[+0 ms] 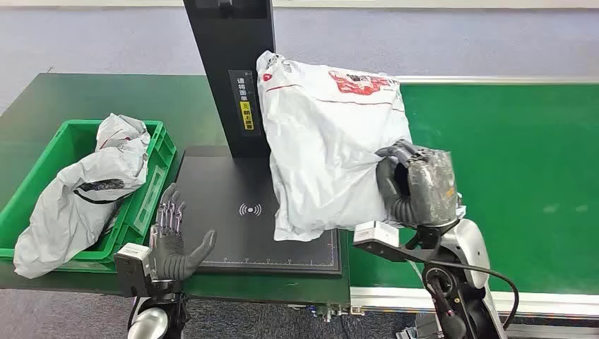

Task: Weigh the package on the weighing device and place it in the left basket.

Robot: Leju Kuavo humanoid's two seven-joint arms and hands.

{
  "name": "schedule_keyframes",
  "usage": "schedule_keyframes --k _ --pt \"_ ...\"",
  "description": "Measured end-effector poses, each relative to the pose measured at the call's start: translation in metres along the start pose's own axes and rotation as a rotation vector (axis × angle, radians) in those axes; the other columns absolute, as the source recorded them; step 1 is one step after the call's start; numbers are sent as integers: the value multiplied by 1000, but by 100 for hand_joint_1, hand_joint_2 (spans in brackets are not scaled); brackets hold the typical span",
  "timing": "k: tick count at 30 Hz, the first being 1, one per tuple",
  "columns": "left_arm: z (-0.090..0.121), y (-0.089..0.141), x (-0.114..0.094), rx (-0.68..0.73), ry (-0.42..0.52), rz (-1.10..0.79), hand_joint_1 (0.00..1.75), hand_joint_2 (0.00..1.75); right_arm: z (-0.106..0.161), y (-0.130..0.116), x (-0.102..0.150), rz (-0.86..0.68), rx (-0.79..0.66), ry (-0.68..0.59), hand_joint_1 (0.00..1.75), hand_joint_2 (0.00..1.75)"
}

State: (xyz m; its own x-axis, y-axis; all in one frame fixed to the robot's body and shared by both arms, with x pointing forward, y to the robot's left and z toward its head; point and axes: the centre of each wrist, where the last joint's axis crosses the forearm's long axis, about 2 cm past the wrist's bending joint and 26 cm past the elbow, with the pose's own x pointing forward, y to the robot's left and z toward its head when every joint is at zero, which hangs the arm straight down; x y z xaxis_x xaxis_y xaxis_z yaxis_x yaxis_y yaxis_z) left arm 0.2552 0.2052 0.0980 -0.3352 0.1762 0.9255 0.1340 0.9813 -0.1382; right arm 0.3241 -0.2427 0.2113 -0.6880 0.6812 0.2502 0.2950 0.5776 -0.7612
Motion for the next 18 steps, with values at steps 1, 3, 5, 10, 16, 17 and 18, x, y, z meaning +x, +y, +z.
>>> schedule_keyframes --k 1,3,5,10,16,17,18 --pt "-2 0 0 2 -3 4 0 175 -2 3 1 -6 19 -10 175 175" --pt "-6 0 1 10 -12 14 0 175 -7 12 4 -28 79 -38 175 175" --pt "-11 -1 2 24 -23 25 0 175 -13 27 7 -64 182 -64 175 175" --pt "-17 -3 2 43 -33 40 0 175 -16 61 10 -108 424 -57 175 175" --pt "-19 -5 1 38 -25 41 0 175 -16 83 3 -132 660 21 175 175" --pt "-19 -6 1 38 -23 40 0 175 -14 86 2 -143 694 30 175 175" --pt "-19 -6 1 38 -20 40 0 175 -12 90 0 -153 724 39 175 175"
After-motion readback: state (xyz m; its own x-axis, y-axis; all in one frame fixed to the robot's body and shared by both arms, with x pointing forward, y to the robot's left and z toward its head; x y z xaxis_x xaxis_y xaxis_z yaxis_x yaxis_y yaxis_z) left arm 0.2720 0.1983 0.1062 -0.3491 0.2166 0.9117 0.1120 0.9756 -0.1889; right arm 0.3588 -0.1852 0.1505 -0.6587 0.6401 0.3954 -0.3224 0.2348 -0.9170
